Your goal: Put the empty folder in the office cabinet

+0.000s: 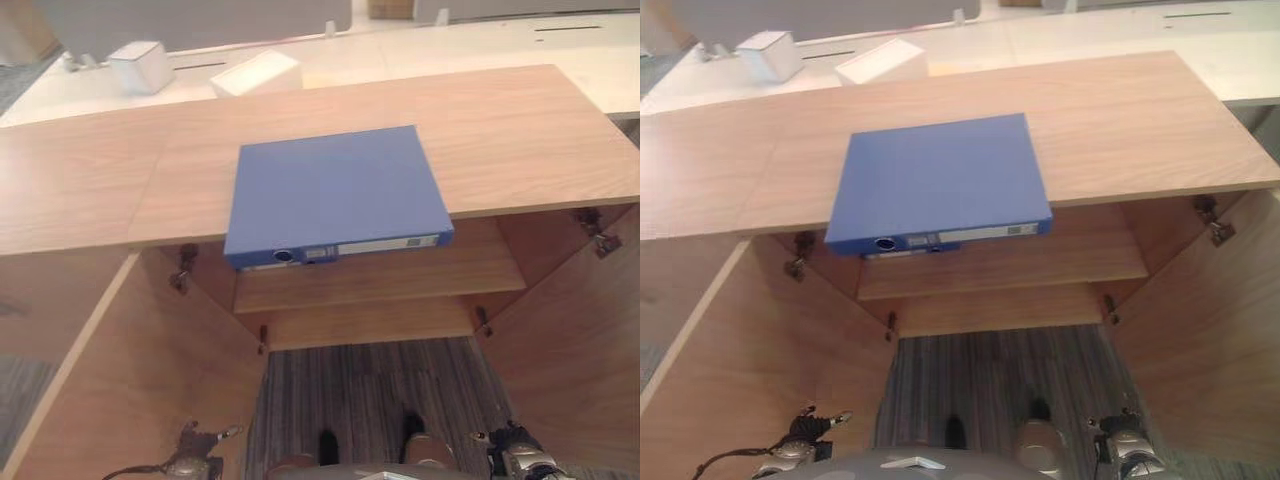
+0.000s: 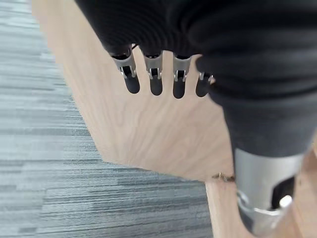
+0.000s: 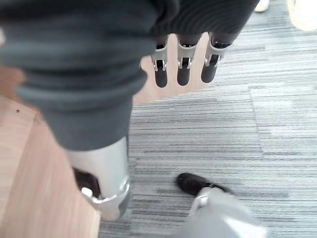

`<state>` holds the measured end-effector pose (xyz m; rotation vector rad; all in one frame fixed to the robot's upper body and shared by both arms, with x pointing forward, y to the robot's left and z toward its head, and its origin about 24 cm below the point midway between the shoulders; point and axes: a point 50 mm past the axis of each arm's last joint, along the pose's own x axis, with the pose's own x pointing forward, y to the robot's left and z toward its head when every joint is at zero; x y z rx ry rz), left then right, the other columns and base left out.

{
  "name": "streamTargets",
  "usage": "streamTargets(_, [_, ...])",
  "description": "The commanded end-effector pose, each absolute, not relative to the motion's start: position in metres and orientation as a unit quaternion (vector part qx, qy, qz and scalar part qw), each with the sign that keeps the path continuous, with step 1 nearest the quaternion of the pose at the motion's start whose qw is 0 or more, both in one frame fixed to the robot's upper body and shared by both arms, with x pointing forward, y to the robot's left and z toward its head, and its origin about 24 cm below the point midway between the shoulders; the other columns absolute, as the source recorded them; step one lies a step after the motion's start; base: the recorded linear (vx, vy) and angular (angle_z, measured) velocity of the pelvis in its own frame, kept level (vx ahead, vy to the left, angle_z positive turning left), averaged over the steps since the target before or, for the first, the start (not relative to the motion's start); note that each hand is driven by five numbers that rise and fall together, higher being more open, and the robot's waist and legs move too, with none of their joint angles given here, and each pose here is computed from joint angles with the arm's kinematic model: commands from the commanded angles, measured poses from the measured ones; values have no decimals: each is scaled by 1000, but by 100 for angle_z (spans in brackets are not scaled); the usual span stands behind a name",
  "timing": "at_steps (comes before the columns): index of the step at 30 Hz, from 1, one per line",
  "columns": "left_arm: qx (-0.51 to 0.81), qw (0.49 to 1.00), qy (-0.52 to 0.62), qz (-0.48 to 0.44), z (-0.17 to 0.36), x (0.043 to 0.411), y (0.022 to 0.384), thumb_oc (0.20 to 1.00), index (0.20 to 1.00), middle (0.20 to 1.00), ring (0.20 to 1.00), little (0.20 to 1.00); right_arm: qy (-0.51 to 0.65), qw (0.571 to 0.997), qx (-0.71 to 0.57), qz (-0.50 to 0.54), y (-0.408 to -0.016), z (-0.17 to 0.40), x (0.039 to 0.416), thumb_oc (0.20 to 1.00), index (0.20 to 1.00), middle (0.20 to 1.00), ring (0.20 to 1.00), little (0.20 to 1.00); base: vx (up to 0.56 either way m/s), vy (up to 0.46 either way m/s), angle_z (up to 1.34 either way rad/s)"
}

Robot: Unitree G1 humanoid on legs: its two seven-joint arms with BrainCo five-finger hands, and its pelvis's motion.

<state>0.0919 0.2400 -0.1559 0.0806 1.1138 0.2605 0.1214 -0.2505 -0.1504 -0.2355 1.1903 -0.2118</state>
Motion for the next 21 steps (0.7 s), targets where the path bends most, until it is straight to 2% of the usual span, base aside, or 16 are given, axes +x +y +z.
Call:
streamTargets(1, [32,839,515,169,-153,87,253,1000,1000,1000,1000,1000,543,824,-112,-118,-254,-146,132,1000,1000,1000,1000,1000,10,-80,-13])
streamTargets(2, [19,853,493,169,-150,91,248,1000,1000,1000,1000,1000,551,817,-115,-122,-256,-148,124,1000,1000,1000,1000,1000,25,-58,-5])
streamTargets(10, [14,863,480,157,-150,98,236,1000,1000,1000,1000,1000,585,788,-124,-146,-266,-153,99,1000,1000,1000,1000,1000,-15,-20,8])
streamTargets(12, [14,882,443,163,-140,112,237,1000,1000,1000,1000,1000,612,765,-128,-154,-270,-156,80,1000,1000,1000,1000,1000,7,-27,8])
streamTargets(18, [71,921,349,156,-109,136,245,1000,1000,1000,1000,1000,629,750,-118,-169,-268,-159,63,1000,1000,1000,1000,1000,8,-15,8])
streamTargets(21, [62,929,302,205,-92,138,254,1000,1000,1000,1000,1000,638,742,-111,-172,-265,-162,53,1000,1000,1000,1000,1000,8,-11,3])
